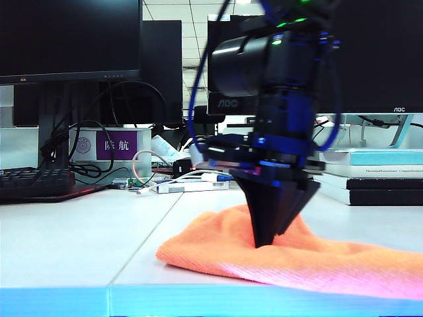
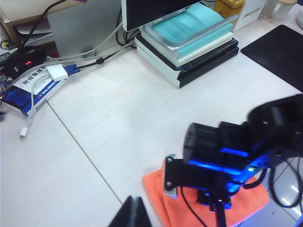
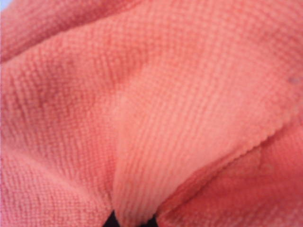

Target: Wipe the table from back to front using the rag.

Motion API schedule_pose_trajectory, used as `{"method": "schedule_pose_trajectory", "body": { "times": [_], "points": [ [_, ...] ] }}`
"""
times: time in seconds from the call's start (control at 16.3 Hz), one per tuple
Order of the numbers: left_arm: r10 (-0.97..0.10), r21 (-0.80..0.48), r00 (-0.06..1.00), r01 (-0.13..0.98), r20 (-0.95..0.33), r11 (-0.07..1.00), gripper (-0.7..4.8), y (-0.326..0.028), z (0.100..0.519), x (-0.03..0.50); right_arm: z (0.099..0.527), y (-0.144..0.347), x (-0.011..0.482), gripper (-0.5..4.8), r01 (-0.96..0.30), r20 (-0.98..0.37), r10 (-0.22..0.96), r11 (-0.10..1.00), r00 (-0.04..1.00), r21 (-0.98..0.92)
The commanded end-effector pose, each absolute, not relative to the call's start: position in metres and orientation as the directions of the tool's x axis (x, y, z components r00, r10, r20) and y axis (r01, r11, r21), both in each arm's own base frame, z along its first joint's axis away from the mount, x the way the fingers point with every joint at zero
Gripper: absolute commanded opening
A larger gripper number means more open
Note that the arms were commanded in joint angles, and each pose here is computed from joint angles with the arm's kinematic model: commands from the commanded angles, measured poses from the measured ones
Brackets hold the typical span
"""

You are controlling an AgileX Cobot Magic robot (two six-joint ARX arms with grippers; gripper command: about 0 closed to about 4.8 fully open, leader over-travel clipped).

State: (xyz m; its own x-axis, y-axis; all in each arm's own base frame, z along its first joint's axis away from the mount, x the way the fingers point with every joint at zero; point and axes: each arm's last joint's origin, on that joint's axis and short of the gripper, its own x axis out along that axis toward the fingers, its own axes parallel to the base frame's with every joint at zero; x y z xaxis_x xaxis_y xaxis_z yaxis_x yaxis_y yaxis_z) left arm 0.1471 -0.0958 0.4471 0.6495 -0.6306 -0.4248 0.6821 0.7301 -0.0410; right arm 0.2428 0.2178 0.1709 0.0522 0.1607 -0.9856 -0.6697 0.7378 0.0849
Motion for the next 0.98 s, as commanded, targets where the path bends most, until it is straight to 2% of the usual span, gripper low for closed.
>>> {"method": "schedule_pose_trajectory", "body": {
  "times": [0.06,0.18,0.43,0.49,0.55,0.98],
  "points": [
    [-0.636,-0.034,0.656,0.685,-0.407,0.728,-0.05,-0.096,0.45,0.146,0.149,0.208,0.23,-0.01,-0.628,-0.996,0.084,0.774,-0.025,0.081],
    [-0.636,-0.034,0.656,0.685,-0.407,0.728,-0.06,-0.096,0.45,0.146,0.147,0.211,0.236,-0.01,-0.608,-0.993,0.102,0.793,0.064,0.042],
    [-0.636,-0.035,0.655,0.685,-0.408,0.728,-0.06,-0.096,0.45,0.146,0.15,0.217,0.248,-0.01,-0.59,-0.97,0.161,0.807,0.18,0.025],
    [-0.636,-0.034,0.655,0.685,-0.407,0.728,-0.06,-0.096,0.45,0.146,0.151,0.219,0.252,-0.01,-0.572,-0.955,0.154,0.82,0.255,-0.02],
    [-0.636,-0.035,0.655,0.685,-0.408,0.728,-0.05,-0.096,0.45,0.146,0.152,0.22,0.255,-0.01,-0.563,-0.945,0.159,0.826,0.287,-0.032],
    [-0.634,-0.039,0.652,0.684,-0.416,0.729,-0.05,-0.095,0.449,0.146,0.156,0.21,0.277,-0.01,-0.486,-0.896,0.17,0.872,0.411,-0.057]
  ]
}}
